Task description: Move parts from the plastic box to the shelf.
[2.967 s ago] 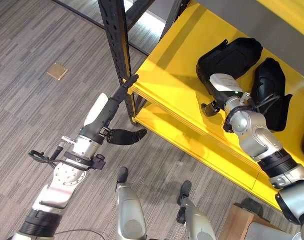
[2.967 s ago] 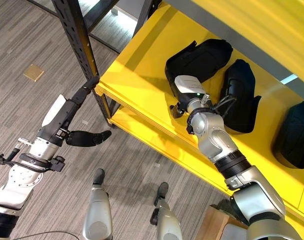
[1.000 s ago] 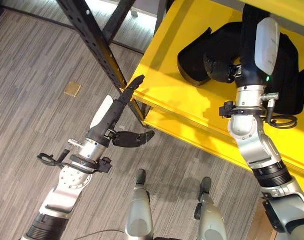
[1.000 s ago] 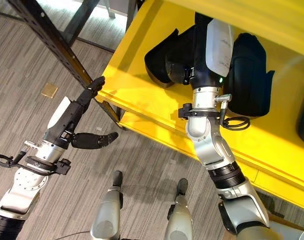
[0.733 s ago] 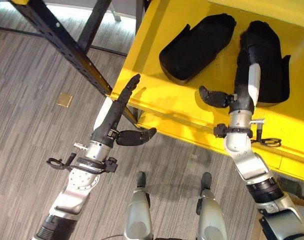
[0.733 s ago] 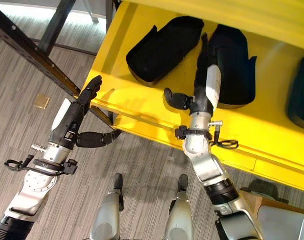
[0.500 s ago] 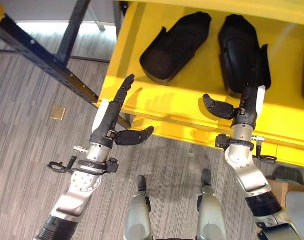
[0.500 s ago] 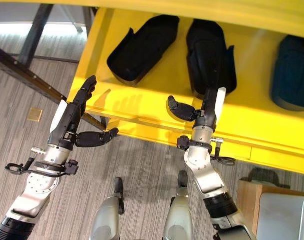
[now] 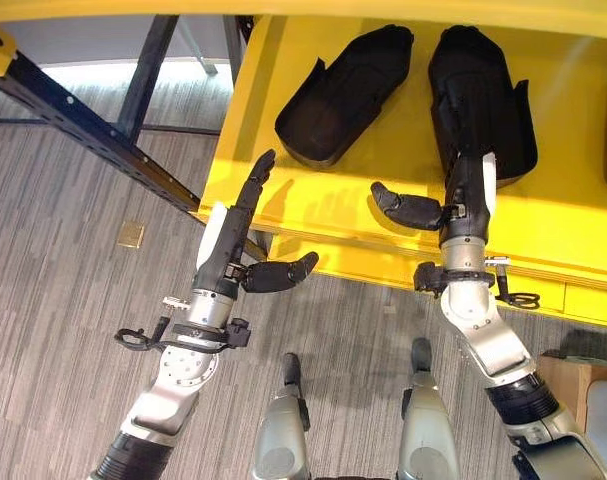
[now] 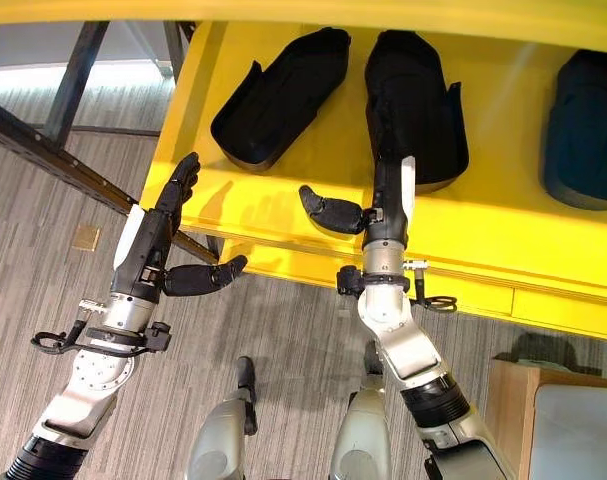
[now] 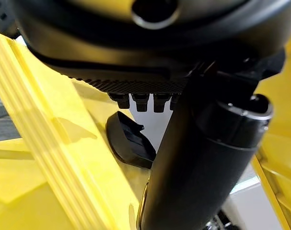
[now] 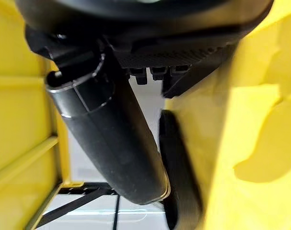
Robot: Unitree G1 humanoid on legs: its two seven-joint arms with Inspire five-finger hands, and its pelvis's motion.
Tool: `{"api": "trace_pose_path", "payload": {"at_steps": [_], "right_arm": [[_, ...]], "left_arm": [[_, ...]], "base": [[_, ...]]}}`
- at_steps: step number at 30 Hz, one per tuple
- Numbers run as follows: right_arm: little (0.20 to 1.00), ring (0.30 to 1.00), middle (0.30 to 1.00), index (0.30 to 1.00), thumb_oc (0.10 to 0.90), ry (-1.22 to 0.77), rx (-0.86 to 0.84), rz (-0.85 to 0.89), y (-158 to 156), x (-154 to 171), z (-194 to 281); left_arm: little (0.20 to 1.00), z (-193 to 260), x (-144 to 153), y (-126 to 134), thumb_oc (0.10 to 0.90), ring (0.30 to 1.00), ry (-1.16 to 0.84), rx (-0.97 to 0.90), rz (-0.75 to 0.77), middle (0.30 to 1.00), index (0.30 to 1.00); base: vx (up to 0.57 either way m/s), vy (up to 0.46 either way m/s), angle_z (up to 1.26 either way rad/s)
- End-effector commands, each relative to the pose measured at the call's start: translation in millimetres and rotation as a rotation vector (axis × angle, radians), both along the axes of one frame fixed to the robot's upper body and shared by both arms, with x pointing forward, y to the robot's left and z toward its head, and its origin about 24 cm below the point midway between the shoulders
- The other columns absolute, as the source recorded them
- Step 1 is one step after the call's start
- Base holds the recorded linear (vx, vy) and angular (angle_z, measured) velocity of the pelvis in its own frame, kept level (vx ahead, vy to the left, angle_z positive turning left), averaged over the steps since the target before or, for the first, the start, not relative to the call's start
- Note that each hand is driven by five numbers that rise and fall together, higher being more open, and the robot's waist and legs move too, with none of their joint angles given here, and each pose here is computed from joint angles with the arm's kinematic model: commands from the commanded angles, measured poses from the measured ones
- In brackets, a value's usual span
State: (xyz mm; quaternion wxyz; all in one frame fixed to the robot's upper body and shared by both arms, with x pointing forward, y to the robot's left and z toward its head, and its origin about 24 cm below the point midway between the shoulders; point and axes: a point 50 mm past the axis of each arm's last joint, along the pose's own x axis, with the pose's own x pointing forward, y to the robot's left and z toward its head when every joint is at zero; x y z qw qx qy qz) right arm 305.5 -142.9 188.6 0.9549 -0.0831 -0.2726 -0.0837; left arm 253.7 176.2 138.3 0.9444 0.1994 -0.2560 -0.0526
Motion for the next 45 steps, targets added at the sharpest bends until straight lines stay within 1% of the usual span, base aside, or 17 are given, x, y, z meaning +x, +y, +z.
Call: {"api": "trace_pose_path", "payload": {"at_steps": [1, 3, 5, 7, 10, 23, 24, 25, 28, 30, 37, 40, 41, 45], "right_arm": [[1.000, 1.000, 1.000, 1.000, 0.900, -0.377, 0.037, 0.096, 10.1, -26.5, 64.5], [1.000, 1.000, 1.000, 1.000, 0.900, -0.393, 0.000, 0.154, 14.7, -35.8, 68.0], [1.000, 1.000, 1.000, 1.000, 0.900, -0.380, -0.016, 0.168, 22.1, -40.7, 68.1], [1.000, 1.000, 1.000, 1.000, 0.900, -0.355, -0.011, 0.177, 24.9, -39.1, 66.4], [1.000, 1.000, 1.000, 1.000, 0.900, -0.305, 0.005, 0.144, 26.4, -29.4, 60.2], [1.000, 1.000, 1.000, 1.000, 0.900, -0.134, 0.037, 0.012, 8.5, 13.9, 49.4], [1.000, 1.000, 1.000, 1.000, 0.900, -0.122, 0.067, -0.037, 2.0, 19.3, 51.6], [1.000, 1.000, 1.000, 1.000, 0.900, -0.123, 0.069, -0.045, 0.4, 20.3, 52.3], [1.000, 1.000, 1.000, 1.000, 0.900, -0.133, 0.115, -0.116, -18.5, 27.0, 58.5], [1.000, 1.000, 1.000, 1.000, 0.900, -0.121, 0.136, -0.114, -26.4, 29.9, 61.0], [1.000, 1.000, 1.000, 1.000, 0.900, -0.063, 0.180, -0.083, -31.5, 40.6, 64.0], [1.000, 1.000, 1.000, 1.000, 0.900, -0.025, 0.242, -0.064, -37.4, 46.2, 69.4], [1.000, 1.000, 1.000, 1.000, 0.900, -0.020, 0.253, -0.067, -43.8, 49.8, 73.2], [1.000, 1.000, 1.000, 1.000, 0.900, -0.008, 0.256, -0.062, -49.8, 54.2, 79.0]], "left_arm": [[1.000, 36.7, -13.2, -4.7, 0.900, 1.000, -0.216, -0.005, -0.062, 1.000, 1.000], [1.000, 36.6, -14.4, -5.9, 0.900, 1.000, -0.218, -0.010, -0.065, 1.000, 1.000], [1.000, 37.2, -14.8, -7.3, 0.900, 1.000, -0.219, -0.014, -0.061, 1.000, 1.000], [1.000, 37.7, -14.7, -7.0, 0.900, 1.000, -0.219, -0.014, -0.059, 1.000, 1.000], [1.000, 38.6, -14.4, -6.0, 0.900, 1.000, -0.221, -0.011, -0.066, 1.000, 1.000], [1.000, 36.6, -11.4, -7.6, 0.900, 1.000, -0.201, 0.035, -0.118, 1.000, 1.000], [1.000, 36.3, -10.9, -8.5, 0.900, 1.000, -0.197, 0.043, -0.127, 1.000, 1.000], [1.000, 36.3, -10.9, -8.6, 0.900, 1.000, -0.197, 0.044, -0.128, 1.000, 1.000], [1.000, 35.3, -11.2, -9.1, 0.900, 1.000, -0.190, 0.055, -0.141, 1.000, 1.000], [1.000, 35.3, -11.2, -9.1, 0.900, 1.000, -0.191, 0.057, -0.144, 1.000, 1.000], [1.000, 35.1, -10.5, -8.5, 0.900, 1.000, -0.187, 0.058, -0.154, 1.000, 1.000], [1.000, 34.7, -10.4, -7.0, 0.900, 1.000, -0.176, 0.067, -0.161, 1.000, 1.000], [1.000, 34.7, -10.4, -5.1, 0.900, 1.000, -0.173, 0.074, -0.168, 1.000, 1.000], [1.000, 35.2, -10.0, -4.3, 0.900, 1.000, -0.173, 0.082, -0.177, 1.000, 1.000]], "base": [[0.02, -0.012, 0.07], [0.03, 0.021, 0.05], [0.01, 0.018, 0.01], [0.00, 0.000, 0.00], [0.00, -0.010, 0.00], [0.02, -0.055, 0.07], [0.03, -0.057, 0.14], [0.03, -0.058, 0.12], [0.03, -0.040, 0.06], [0.02, -0.024, 0.05], [0.01, -0.008, 0.06], [0.03, -0.036, 0.05], [0.02, -0.048, 0.09], [0.01, -0.034, 0.09]]}}
